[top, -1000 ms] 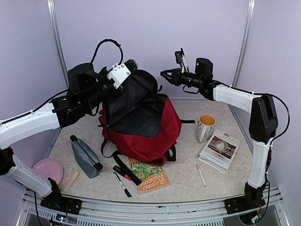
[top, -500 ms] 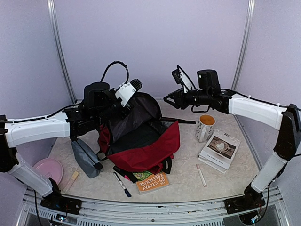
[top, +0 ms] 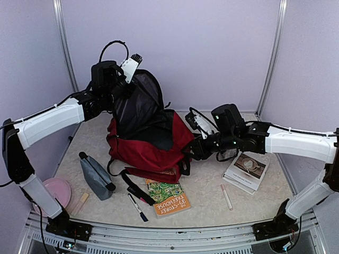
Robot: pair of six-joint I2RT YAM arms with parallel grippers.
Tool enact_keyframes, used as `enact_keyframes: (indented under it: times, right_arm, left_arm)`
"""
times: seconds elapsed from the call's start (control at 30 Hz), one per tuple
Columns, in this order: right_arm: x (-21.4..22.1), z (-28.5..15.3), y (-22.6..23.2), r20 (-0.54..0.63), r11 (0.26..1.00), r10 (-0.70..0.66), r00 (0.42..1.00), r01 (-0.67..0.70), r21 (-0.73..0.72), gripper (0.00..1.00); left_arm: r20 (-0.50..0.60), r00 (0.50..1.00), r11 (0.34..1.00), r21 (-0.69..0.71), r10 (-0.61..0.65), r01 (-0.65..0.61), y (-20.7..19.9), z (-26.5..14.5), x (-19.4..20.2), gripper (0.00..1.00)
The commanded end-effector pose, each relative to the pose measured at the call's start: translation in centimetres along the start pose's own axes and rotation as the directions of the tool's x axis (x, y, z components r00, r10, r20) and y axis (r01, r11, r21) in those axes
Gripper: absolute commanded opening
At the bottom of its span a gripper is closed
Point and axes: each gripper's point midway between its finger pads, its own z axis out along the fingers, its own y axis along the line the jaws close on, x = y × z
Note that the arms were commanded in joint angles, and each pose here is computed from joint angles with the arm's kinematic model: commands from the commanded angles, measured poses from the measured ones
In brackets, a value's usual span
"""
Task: Pack the student bag
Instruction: Adjust the largest pocket of the student bag, then move the book to the center of the board.
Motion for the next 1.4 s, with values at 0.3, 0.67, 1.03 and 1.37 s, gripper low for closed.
enact_keyframes:
  times: [0.3,0.67,1.03,1.37]
  right_arm:
    - [12.3,5.0,6.3,-0.342,0.983,-0.011,0.940,0.074,0.170,1.00]
    - [16.1,11.9,9.9,-0.508,0.926,-0.250,0.824,0.357,0.124,1.00]
    - [21.3,5.0,0.4,-0.705,0.793,-0.110,0.701,0.489,0.363,0.96]
    - [19.2,2.9,4.2,-0.578,0.961,-0.084,0.811,0.220,0.168,1.00]
  left_arm:
    - [0.079,0.997,1.000,0.010,-0.003,0.002,0.2,-2.4,-0.3,0.00]
    - [0.053,0.998,0.994,0.099,-0.041,0.035,-1.8,-3.7,2.4,0.00]
    - [0.009,0.999,0.980,0.193,-0.054,0.051,-3.9,-5.2,4.8,0.00]
    - [-0.117,0.992,0.909,0.416,0.045,0.008,-12.3,-8.2,9.9,0.30]
